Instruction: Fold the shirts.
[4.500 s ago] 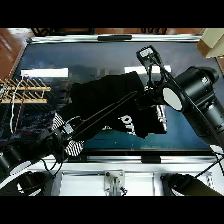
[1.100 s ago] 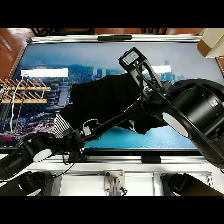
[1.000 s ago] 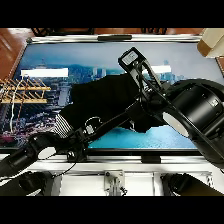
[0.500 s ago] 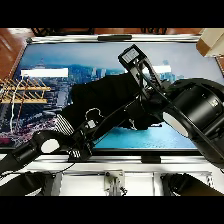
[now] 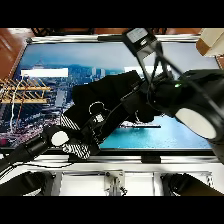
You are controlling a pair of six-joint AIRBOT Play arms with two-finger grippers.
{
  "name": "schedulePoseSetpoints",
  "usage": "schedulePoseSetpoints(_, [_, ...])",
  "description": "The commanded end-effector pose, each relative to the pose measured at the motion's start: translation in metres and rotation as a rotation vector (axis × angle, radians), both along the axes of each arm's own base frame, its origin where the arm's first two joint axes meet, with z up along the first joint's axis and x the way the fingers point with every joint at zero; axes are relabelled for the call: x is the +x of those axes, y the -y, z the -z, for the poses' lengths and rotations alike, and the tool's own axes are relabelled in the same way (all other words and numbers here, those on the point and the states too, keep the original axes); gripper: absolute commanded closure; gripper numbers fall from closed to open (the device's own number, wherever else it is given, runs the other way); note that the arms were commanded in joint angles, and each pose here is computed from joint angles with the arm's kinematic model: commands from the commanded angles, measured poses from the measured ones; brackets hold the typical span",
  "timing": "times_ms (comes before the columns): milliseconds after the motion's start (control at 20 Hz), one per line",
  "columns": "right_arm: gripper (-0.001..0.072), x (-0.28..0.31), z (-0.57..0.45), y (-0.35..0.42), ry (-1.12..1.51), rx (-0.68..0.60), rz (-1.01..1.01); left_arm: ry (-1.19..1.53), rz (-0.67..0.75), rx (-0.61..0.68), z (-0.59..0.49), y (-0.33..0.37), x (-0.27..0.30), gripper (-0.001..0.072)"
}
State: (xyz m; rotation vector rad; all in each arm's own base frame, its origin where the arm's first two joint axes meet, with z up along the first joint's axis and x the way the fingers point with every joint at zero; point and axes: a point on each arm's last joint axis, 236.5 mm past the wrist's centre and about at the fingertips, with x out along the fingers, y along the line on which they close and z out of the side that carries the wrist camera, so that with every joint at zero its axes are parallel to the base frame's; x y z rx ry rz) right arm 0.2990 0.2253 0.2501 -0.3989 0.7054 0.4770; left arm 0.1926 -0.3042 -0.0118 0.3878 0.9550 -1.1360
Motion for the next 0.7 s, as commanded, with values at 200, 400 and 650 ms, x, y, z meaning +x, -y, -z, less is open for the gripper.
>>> schedulePoseSetpoints(200, [0.0651,0.008,-0.017,0.041,0.052,-0.099,0.113,0.067,0.173,0.068,-0.034,-0.028,-0.020,0.0662])
schedulePoseSetpoints(400, [0.0651,0.011,-0.020,0.040,0.073,-0.088,0.117,0.066,0.245,0.113,-0.033,-0.035,-0.032,0.0663])
schedulePoseSetpoints(650, [0.0651,0.016,-0.027,0.034,0.099,-0.046,0.122,0.211,0.348,0.307,-0.022,-0.059,-0.020,0.0663])
